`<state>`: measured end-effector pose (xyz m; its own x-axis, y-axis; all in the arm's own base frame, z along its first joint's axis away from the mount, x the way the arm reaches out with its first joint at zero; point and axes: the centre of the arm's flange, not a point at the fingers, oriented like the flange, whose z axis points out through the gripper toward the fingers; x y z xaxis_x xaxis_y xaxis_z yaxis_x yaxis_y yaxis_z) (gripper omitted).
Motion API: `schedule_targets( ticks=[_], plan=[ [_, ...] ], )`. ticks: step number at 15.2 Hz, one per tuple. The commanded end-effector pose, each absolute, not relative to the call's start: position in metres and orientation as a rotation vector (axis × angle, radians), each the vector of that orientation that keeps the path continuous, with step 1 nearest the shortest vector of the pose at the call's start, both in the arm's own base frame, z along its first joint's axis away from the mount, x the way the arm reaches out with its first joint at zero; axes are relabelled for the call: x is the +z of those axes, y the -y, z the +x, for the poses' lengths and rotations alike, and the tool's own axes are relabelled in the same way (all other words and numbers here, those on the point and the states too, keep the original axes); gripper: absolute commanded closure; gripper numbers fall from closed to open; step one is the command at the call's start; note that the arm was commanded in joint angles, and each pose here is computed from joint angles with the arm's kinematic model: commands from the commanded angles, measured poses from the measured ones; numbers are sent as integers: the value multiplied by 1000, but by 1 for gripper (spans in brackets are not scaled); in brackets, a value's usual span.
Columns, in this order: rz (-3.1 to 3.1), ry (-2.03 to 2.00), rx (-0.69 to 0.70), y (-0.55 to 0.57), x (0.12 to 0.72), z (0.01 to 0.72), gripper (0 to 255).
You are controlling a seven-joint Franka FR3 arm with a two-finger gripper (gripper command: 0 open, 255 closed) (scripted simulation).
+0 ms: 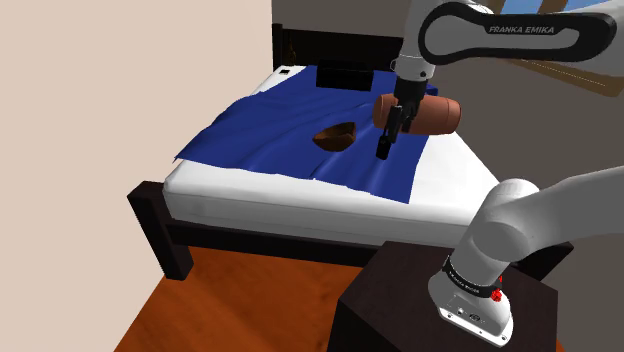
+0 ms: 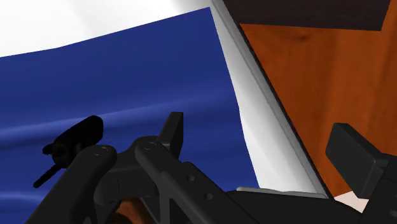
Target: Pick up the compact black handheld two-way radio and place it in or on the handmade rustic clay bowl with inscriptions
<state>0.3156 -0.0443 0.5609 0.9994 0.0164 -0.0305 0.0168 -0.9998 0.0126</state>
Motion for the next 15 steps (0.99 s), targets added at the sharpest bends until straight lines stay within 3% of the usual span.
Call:
schedule_targets(
  ticks=[1,15],
  plan=[
    [3127,-36,-40,68,553,326,0],
    [3127,-89,2,225,487,394,0]
  ],
)
